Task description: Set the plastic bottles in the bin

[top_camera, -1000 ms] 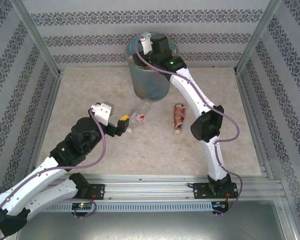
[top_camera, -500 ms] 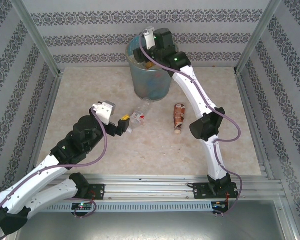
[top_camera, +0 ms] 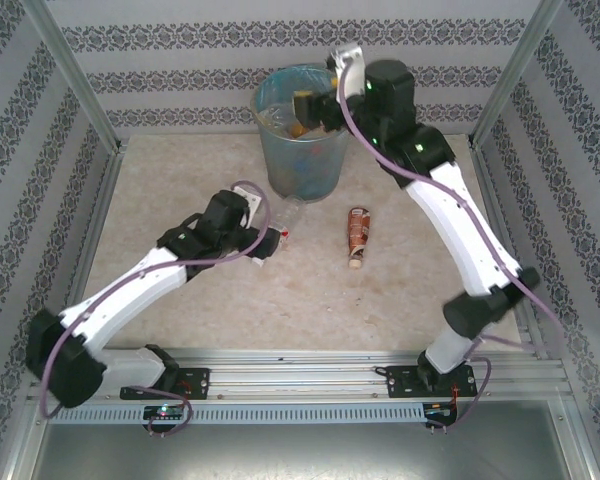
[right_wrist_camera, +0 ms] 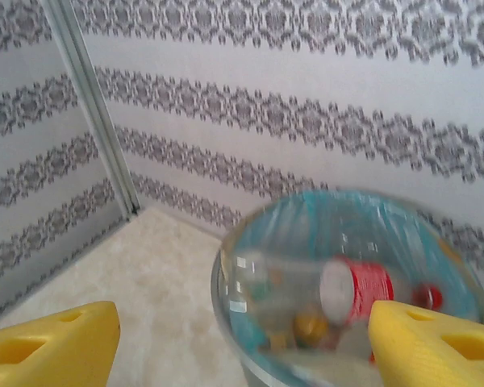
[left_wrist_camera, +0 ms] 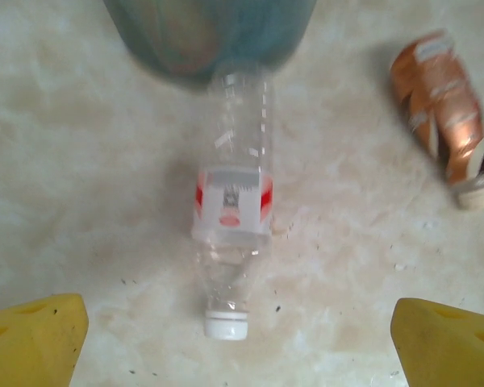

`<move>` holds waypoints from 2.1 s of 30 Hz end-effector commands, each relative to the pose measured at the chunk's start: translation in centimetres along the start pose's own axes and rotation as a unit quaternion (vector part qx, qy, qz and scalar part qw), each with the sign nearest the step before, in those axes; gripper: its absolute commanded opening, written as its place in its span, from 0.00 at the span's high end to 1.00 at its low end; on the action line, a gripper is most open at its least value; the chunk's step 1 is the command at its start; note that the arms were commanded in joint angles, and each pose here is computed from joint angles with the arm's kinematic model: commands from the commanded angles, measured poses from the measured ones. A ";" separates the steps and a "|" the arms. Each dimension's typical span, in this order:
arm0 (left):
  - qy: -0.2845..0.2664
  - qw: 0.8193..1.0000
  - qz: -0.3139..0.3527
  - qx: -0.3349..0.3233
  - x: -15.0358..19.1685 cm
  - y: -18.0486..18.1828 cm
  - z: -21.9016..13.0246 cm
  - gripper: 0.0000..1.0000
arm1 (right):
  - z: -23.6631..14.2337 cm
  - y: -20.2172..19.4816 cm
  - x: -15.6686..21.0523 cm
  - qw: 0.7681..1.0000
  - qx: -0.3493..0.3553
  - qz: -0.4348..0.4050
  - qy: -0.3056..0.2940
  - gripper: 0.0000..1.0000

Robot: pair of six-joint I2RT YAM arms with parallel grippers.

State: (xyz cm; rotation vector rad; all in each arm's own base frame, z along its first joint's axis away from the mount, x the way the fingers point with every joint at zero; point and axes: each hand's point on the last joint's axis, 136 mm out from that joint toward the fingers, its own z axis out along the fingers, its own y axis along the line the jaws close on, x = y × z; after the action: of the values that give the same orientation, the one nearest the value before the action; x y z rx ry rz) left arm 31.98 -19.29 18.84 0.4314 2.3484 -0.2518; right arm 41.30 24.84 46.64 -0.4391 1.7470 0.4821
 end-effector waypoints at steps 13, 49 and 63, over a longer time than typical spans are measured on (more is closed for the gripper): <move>0.176 0.984 -0.014 0.007 6.0 0.6 10.7 0.10 | -10.9 -4.2 7.2 0.994 0.098 0.041 -0.009 0.19; 0.152 0.988 -0.010 0.036 2.6 -0.8 11.8 0.22 | -10.9 -3.1 6.2 0.996 0.065 0.046 -0.026 0.19; 0.216 0.976 0.021 -0.003 5.1 0.6 15.9 0.45 | -12.6 -4.8 8.5 0.994 0.106 0.038 -0.012 0.19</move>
State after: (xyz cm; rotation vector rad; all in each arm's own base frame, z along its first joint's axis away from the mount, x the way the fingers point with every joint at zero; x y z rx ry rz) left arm 38.47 -23.50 3.97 0.5664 2.7449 -0.2152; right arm 31.34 14.47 40.56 -0.2384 1.7724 0.3802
